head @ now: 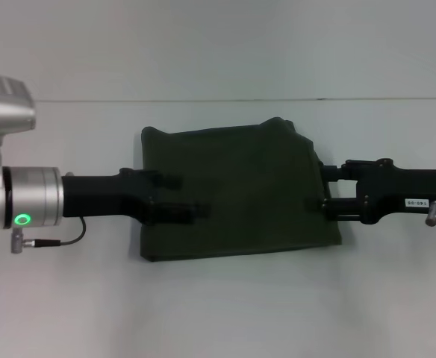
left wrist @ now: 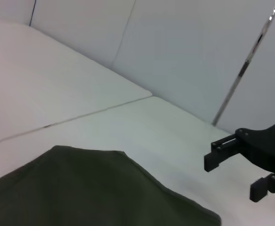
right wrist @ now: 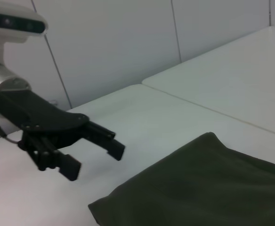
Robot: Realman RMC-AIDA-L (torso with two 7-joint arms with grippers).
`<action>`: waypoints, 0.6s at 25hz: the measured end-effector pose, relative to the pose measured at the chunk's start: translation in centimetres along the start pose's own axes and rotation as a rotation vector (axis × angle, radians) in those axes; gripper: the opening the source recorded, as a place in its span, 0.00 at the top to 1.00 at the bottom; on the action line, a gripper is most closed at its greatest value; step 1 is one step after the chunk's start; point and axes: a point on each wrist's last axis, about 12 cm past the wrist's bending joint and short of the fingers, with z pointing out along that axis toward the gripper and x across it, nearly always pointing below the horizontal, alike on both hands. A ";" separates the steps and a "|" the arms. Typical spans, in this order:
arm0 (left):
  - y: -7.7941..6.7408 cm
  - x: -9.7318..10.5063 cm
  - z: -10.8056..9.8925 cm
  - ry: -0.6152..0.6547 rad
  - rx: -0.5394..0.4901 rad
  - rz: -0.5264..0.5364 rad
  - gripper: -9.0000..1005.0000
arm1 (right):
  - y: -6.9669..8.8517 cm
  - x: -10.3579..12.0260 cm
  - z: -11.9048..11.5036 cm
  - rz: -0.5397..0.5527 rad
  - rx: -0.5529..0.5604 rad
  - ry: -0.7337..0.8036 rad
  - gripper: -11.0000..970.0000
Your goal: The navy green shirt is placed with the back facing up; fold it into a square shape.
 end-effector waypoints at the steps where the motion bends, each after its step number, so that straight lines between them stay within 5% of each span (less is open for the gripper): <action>1: 0.0 -0.2 0.2 0.006 -0.006 0.015 0.07 | 0.1 0.0 0.2 -0.012 -0.003 0.001 0.18; 15: 0.0 -1.5 1.2 0.051 0.001 0.026 0.07 | 0.1 -0.1 0.9 -0.110 0.003 0.024 0.18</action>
